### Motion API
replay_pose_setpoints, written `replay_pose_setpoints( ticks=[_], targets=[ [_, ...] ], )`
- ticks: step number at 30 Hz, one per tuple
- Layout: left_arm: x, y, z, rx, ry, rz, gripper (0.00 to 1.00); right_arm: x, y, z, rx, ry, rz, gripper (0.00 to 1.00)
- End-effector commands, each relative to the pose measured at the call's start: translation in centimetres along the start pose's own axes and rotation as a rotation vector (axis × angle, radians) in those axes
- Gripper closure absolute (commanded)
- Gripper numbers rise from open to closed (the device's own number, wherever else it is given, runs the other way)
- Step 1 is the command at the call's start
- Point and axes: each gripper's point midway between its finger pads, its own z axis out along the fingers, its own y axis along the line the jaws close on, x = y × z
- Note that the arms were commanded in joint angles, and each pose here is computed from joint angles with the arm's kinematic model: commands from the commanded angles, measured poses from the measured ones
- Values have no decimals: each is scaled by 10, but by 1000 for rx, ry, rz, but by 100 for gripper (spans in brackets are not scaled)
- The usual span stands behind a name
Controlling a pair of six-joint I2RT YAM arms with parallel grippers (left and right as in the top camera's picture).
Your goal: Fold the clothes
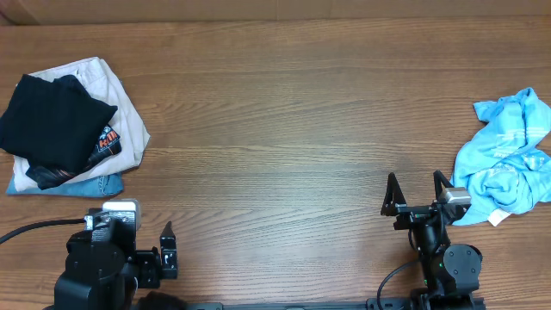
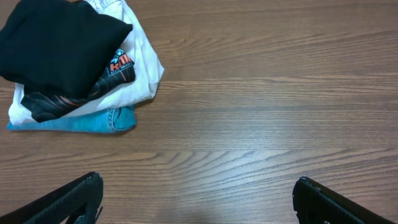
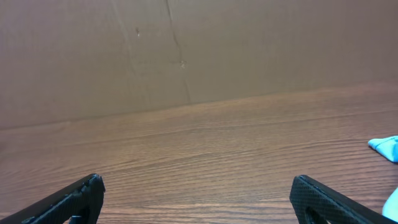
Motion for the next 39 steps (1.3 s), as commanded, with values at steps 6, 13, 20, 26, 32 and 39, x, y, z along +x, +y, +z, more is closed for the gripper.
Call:
replay_pose_setpoints(
  ticks=[6,13,20,26,32,39],
  targets=[
    [7,16,-12,-59,-55,-81,0,0,-1,0,-1,-8,-3,0],
    [2,9,8,-16,-279,-68,0,0,-1,0,-1,-8,-3,0],
    [12,-21,82,117,-480,38,0,0,-1,0,-1,-8,-3,0],
    [7,-30,113,171,-611,57,0,0,-1,0,-1,-8,-3,0],
    [9,-32,137,134,-739,160,0,1,-1,0,-1,-8,-3,0],
    [24,-33,149,149,-657,143,0,1,-1,0,-1,-8,-3,0]
  ],
)
